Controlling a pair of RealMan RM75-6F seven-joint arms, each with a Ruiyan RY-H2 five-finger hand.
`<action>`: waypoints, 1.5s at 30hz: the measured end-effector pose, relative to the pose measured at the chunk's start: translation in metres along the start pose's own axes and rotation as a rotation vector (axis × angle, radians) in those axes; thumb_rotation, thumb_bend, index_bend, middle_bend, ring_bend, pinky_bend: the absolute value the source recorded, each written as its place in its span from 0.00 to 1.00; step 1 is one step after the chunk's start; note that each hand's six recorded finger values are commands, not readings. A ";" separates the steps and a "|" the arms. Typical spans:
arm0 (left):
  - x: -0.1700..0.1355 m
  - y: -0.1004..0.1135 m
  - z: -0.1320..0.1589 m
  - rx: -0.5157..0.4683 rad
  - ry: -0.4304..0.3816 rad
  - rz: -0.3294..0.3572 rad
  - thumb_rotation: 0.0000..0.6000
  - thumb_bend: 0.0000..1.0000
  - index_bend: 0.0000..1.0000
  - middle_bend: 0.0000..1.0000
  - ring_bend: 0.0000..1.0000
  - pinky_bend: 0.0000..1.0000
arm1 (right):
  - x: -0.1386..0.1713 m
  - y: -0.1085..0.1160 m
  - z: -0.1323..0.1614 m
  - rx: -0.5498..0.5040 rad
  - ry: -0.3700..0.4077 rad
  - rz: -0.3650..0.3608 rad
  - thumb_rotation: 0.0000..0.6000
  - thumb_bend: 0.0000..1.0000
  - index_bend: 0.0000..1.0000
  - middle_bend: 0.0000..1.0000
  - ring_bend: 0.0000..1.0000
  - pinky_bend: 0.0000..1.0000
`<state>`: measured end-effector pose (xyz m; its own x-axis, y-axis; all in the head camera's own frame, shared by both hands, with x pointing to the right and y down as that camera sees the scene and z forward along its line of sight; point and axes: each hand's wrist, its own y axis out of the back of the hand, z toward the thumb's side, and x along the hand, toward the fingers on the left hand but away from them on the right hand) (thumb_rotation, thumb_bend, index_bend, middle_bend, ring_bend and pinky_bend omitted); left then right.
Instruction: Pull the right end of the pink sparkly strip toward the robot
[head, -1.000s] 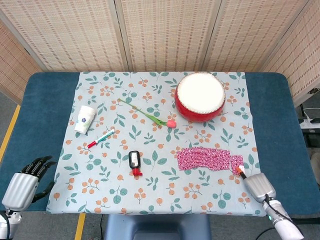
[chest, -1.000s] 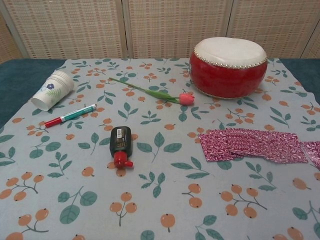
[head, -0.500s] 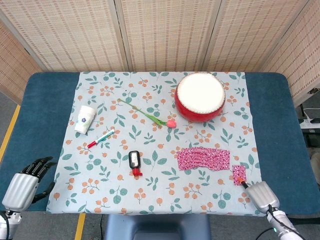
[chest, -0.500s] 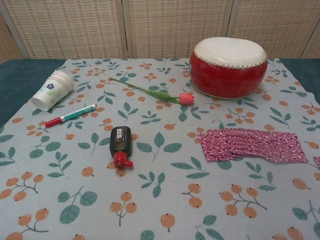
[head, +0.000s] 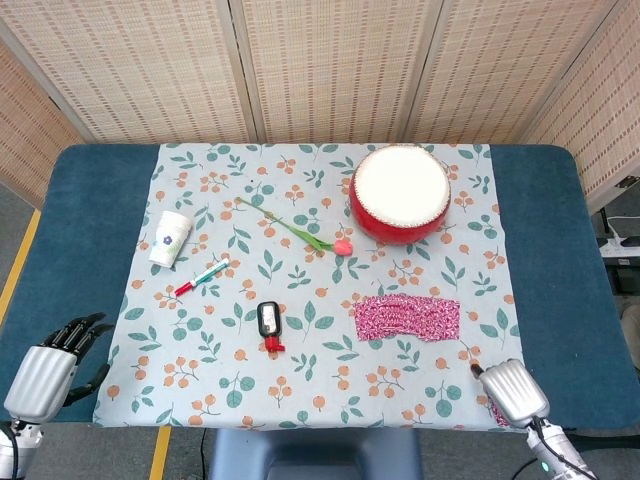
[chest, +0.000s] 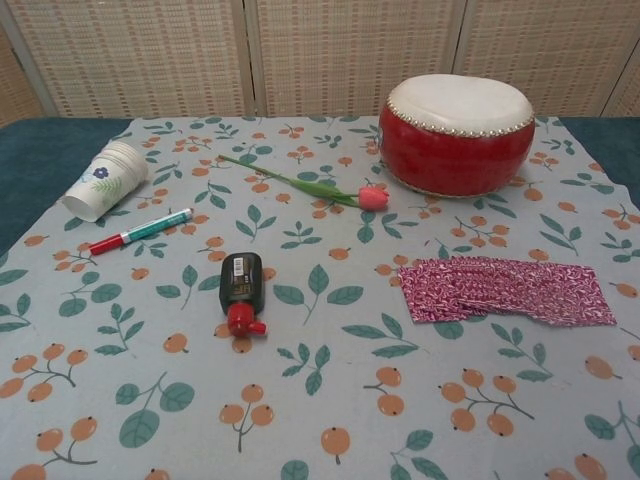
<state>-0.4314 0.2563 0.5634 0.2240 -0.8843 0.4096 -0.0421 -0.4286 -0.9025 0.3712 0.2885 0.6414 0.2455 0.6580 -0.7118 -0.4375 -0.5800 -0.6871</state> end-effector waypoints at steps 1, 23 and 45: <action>0.000 0.000 0.000 0.000 -0.001 -0.001 1.00 0.33 0.24 0.18 0.21 0.43 | -0.004 -0.001 -0.001 -0.005 -0.004 0.002 1.00 0.99 0.34 0.72 0.83 0.72; 0.000 -0.001 0.000 0.002 -0.001 -0.004 1.00 0.33 0.24 0.19 0.22 0.43 | -0.048 0.004 0.004 -0.085 -0.021 0.013 1.00 1.00 0.08 0.72 0.83 0.72; 0.000 -0.001 -0.001 0.001 -0.001 -0.004 1.00 0.33 0.24 0.19 0.22 0.43 | -0.075 -0.011 -0.002 -0.098 -0.086 0.125 1.00 1.00 0.12 0.72 0.83 0.72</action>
<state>-0.4321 0.2563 0.5643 0.2251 -0.8824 0.4132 -0.0401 -0.4321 -0.9010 0.3594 0.2439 0.7022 0.1173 0.6141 -0.7804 -0.3727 -0.7012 -0.6078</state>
